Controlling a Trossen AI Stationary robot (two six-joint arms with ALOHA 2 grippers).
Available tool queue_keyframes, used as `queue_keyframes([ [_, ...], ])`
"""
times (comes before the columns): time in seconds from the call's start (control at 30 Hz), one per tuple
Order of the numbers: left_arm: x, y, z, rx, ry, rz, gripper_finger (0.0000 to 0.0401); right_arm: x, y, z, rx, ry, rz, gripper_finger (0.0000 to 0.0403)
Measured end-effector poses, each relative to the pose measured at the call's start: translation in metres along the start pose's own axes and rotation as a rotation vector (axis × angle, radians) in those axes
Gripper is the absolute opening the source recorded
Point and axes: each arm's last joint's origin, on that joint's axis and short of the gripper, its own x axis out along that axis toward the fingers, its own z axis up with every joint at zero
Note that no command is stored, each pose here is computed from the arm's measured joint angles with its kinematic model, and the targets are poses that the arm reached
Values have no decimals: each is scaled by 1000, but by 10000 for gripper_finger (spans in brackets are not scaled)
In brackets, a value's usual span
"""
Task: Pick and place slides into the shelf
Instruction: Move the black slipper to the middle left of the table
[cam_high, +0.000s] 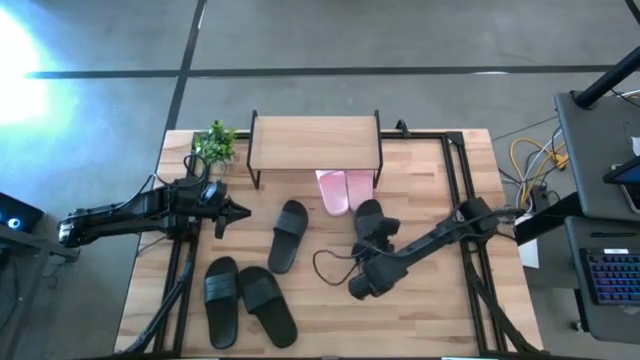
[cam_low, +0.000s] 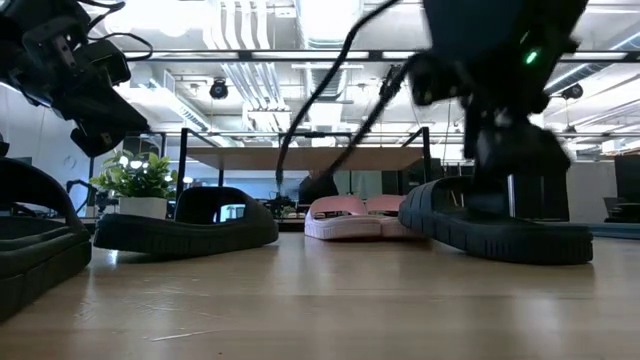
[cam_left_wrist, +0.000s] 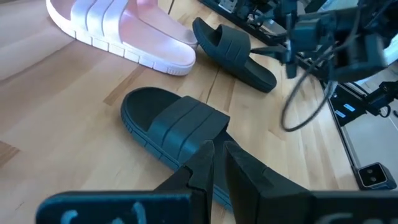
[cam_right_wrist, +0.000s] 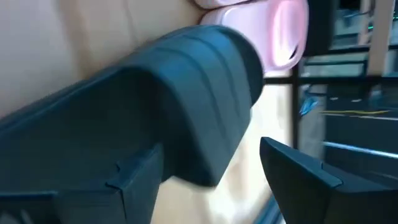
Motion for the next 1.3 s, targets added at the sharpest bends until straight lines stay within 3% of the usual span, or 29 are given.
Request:
queue_keyframes([
  [0.17,0,0,0,-4,0,1,22,24,-2,11,-15,53,-46,239],
  [0.3,1,0,0,-5,4,3,22,40,-10,20,25,91,-54,202],
  [0.47,2,1,0,-8,16,8,22,49,-19,27,82,129,-22,89],
  [0.57,3,1,-1,-9,21,10,22,38,-25,30,135,134,44,24],
  [0.73,3,1,-1,-9,23,11,22,-10,-36,34,218,38,174,12],
  [0.9,2,0,0,-45,28,0,22,-60,-62,71,383,-228,379,10],
  [1.0,0,-4,3,-125,44,-64,22,-51,-72,110,480,-357,446,10],
  [1.1,-9,-13,14,-148,35,-161,22,-21,-91,144,611,-372,452,10],
  [1.3,-57,-40,56,83,-209,-246,22,17,-119,193,732,-376,427,12],
])
